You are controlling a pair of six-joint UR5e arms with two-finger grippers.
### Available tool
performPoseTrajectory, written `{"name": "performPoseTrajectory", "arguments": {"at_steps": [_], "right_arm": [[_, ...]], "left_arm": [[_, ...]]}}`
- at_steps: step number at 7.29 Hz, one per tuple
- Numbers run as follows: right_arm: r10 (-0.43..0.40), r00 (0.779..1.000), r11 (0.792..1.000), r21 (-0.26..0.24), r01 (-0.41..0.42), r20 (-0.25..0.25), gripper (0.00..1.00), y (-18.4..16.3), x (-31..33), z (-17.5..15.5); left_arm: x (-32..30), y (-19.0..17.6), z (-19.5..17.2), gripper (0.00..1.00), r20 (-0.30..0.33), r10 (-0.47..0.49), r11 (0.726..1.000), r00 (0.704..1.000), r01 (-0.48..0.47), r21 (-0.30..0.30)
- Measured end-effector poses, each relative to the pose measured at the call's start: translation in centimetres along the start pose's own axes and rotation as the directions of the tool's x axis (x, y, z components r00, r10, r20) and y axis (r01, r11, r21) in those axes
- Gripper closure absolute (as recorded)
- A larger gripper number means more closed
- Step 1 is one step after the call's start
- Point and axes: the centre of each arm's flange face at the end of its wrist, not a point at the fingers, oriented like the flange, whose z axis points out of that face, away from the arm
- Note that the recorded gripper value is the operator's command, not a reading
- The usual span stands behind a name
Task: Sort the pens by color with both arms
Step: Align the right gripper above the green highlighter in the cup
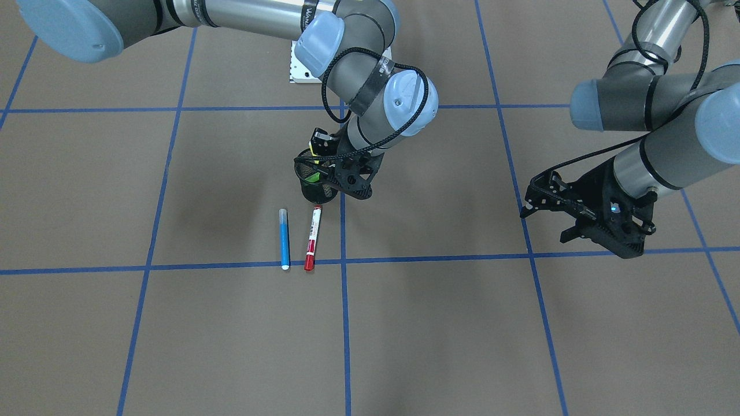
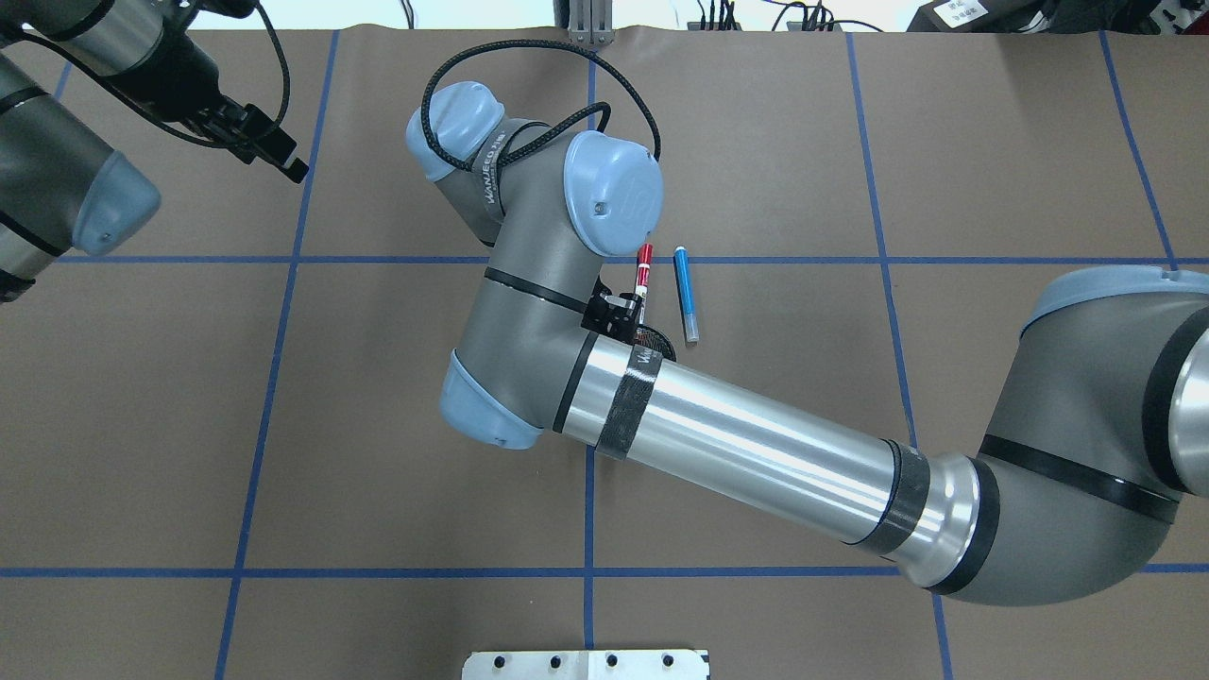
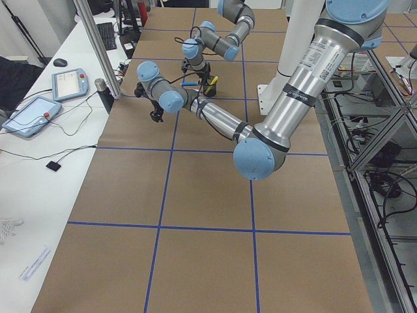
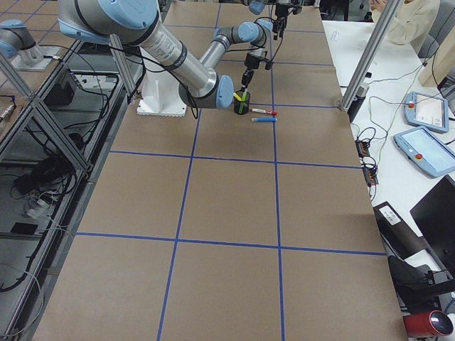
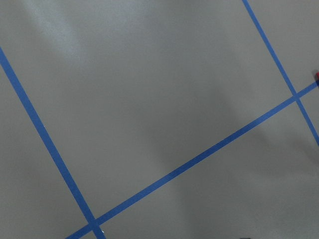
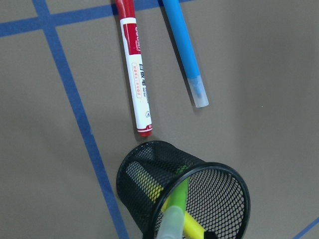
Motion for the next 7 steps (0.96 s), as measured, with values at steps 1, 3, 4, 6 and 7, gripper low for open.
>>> {"name": "performPoseTrajectory", "arguments": {"at_steps": [1,3,4,6,7], "right_arm": [[-0.002,1.000,1.000,0.003,0.002,-0.001,0.59,-0.03,0.02,0.01],[-0.011,1.000,1.000,0.012,0.011,-0.003,0.55,-0.15,0.06,-0.05],[-0.016,1.000,1.000,0.020,0.016,-0.005,0.55,-0.29,0.11,-0.08],[-0.026,1.000,0.999,0.032,0.026,-0.008,0.55,-0.63,0.24,-0.23],[-0.029,1.000,0.999,0.037,0.030,-0.007,0.57,-0.79,0.30,-0.37]], "left_arm": [[0.00,0.02,0.05,0.13,0.001,0.000,1.000,1.000,0.000,0.000],[-0.09,0.05,0.08,0.13,0.004,-0.001,1.000,1.000,0.001,0.000],[-0.12,0.06,0.08,0.13,0.006,-0.001,1.000,1.000,0.001,0.000],[-0.17,0.12,0.16,0.13,0.008,-0.002,1.000,1.000,0.002,0.000],[-0.19,0.13,0.17,0.13,0.008,-0.002,1.000,1.000,0.002,0.000]]}}
